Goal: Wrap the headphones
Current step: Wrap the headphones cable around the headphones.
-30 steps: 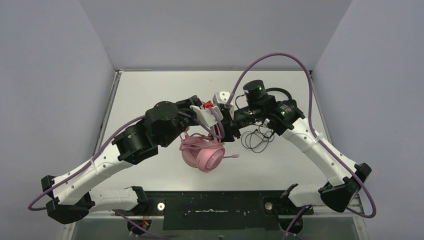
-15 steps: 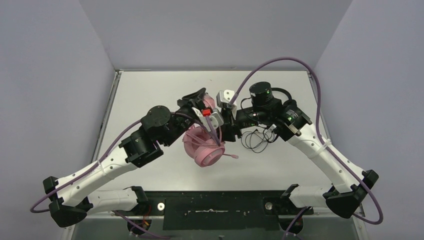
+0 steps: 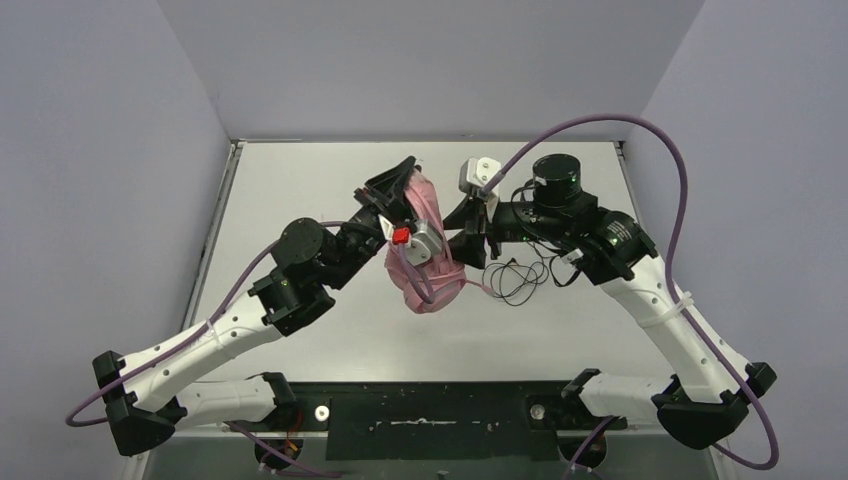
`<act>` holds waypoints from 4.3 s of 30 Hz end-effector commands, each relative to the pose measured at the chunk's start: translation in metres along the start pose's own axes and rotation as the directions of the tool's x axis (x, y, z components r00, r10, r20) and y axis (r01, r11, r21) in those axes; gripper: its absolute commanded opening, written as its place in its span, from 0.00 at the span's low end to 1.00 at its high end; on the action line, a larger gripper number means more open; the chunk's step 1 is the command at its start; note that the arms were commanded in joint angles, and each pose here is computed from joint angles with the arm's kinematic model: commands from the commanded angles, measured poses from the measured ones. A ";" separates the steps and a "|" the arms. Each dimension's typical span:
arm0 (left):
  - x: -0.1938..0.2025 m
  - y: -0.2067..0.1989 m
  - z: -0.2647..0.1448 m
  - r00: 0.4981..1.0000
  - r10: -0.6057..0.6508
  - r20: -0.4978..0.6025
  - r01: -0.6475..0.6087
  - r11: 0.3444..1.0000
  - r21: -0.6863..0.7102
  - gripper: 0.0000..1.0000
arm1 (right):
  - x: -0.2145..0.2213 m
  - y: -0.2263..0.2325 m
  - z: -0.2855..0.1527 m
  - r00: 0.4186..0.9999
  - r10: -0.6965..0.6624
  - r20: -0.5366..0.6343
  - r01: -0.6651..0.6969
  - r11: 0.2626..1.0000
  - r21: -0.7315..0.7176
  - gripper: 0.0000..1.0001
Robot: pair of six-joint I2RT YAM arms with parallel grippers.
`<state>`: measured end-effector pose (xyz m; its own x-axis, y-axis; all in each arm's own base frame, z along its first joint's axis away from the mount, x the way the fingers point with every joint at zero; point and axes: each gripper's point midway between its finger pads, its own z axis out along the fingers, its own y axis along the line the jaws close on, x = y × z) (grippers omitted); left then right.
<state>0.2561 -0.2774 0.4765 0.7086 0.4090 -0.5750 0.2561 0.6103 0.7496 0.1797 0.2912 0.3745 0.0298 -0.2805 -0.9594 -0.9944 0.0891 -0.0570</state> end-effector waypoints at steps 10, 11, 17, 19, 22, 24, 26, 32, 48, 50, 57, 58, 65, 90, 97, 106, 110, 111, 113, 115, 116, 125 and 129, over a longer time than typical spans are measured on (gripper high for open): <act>-0.021 0.071 -0.031 0.990 -0.092 0.111 0.119 0.955 -0.273 0.00 | -0.007 -0.045 -0.040 0.974 0.223 0.041 -0.223 0.911 0.348 0.69; -0.018 0.069 -0.032 0.990 -0.100 0.101 0.124 0.955 -0.269 0.00 | -0.008 -0.047 -0.040 0.971 0.234 0.046 -0.235 0.903 0.359 0.70; 0.005 0.046 -0.037 0.984 -0.175 0.022 0.176 0.958 -0.227 0.00 | -0.017 -0.061 -0.038 0.930 0.348 0.115 -0.364 0.839 0.405 0.77; 0.012 0.041 -0.041 0.977 -0.212 0.002 0.207 0.952 -0.227 0.00 | -0.014 -0.066 -0.040 0.919 0.378 0.108 -0.386 0.814 0.434 0.78; 0.025 0.031 -0.048 0.962 -0.270 -0.035 0.255 0.939 -0.230 0.00 | -0.012 -0.070 -0.041 0.917 0.386 0.096 -0.386 0.804 0.453 0.78; 0.033 0.021 -0.052 0.951 -0.302 -0.063 0.283 0.935 -0.213 0.00 | -0.010 -0.073 -0.040 0.917 0.389 0.085 -0.382 0.800 0.463 0.79; 0.040 0.014 -0.058 0.936 -0.340 -0.093 0.316 0.926 -0.204 0.00 | -0.004 -0.082 -0.042 0.913 0.402 0.068 -0.379 0.775 0.506 0.79; 0.067 -0.013 -0.079 0.851 -0.445 -0.279 0.412 0.895 -0.169 0.00 | 0.031 -0.121 -0.066 0.894 0.447 0.004 -0.317 0.628 0.710 0.80; 0.150 -0.071 -0.145 0.393 -0.655 -0.646 0.615 0.709 -0.345 0.00 | 0.080 -0.135 -0.091 0.834 0.551 0.038 -0.402 0.557 0.727 0.88; 0.156 -0.071 -0.148 0.307 -0.684 -0.661 0.650 0.658 -0.380 0.00 | 0.083 -0.129 -0.088 0.833 0.553 0.023 -0.405 0.581 0.706 0.88; 0.169 -0.053 -0.160 -0.013 -0.778 -0.629 0.695 0.445 -0.564 0.00 | 0.118 -0.104 -0.055 0.793 0.610 0.004 -0.517 0.669 0.535 0.86; 0.170 -0.054 -0.162 -0.061 -0.776 -0.628 0.702 0.414 -0.580 0.00 | 0.125 -0.099 -0.044 0.809 0.588 0.004 -0.517 0.708 0.480 0.86; 0.170 -0.050 -0.155 -0.316 -0.805 -0.502 0.712 0.149 -0.686 0.00 | 0.106 -0.068 0.015 0.893 0.429 0.138 -0.450 0.867 0.214 0.83; 0.205 -0.045 -0.154 -0.596 -0.787 -0.159 0.497 -0.206 -0.843 0.00 | 0.042 -0.022 0.080 0.322 0.915 0.244 -0.936 0.346 -0.059 0.89; 0.205 -0.040 -0.140 -0.568 -0.804 -0.175 0.624 -0.282 -0.728 0.00 | 0.066 -0.038 0.110 0.240 0.952 0.192 -0.966 0.253 -0.046 0.91; 0.205 -0.038 -0.131 -0.586 -0.796 -0.153 0.685 -0.384 -0.619 0.00 | 0.065 -0.049 0.124 0.209 0.960 0.188 -0.971 0.226 -0.074 0.90; 0.202 -0.038 -0.127 -0.602 -0.783 -0.158 0.691 -0.411 -0.595 0.00 | 0.066 -0.051 0.129 0.178 0.965 0.193 -0.978 0.196 -0.079 0.88; 0.201 -0.038 -0.126 -0.605 -0.780 -0.159 0.692 -0.417 -0.589 0.00 | 0.065 -0.052 0.130 0.173 0.966 0.194 -0.978 0.192 -0.086 0.88; 0.197 -0.037 -0.123 -0.607 -0.777 -0.167 0.703 -0.427 -0.569 0.00 | 0.065 -0.053 0.133 0.179 0.966 0.188 -0.976 0.198 -0.089 0.86; 0.193 -0.036 -0.122 -0.604 -0.776 -0.181 0.714 -0.426 -0.555 0.00 | 0.067 -0.053 0.134 0.203 0.964 0.173 -0.974 0.217 -0.067 0.85; 0.192 -0.036 -0.122 -0.603 -0.775 -0.188 0.719 -0.425 -0.550 0.00 | 0.070 -0.053 0.133 0.217 0.962 0.166 -0.972 0.228 -0.049 0.85; 0.182 -0.042 -0.122 -0.614 -0.753 -0.236 0.740 -0.445 -0.504 0.00 | 0.051 -0.057 0.132 0.292 0.937 0.192 -0.943 0.316 -0.107 0.95; 0.180 -0.043 -0.123 -0.617 -0.751 -0.236 0.742 -0.453 -0.494 0.00 | 0.045 -0.058 0.131 0.264 0.941 0.211 -0.945 0.296 -0.137 0.98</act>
<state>0.2990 -0.1365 0.2549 -0.7767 -0.6048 -0.1757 -0.1217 0.4178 -0.9003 0.2466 0.3929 0.2519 -0.9406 0.1702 -0.2939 -0.2410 0.2755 0.9306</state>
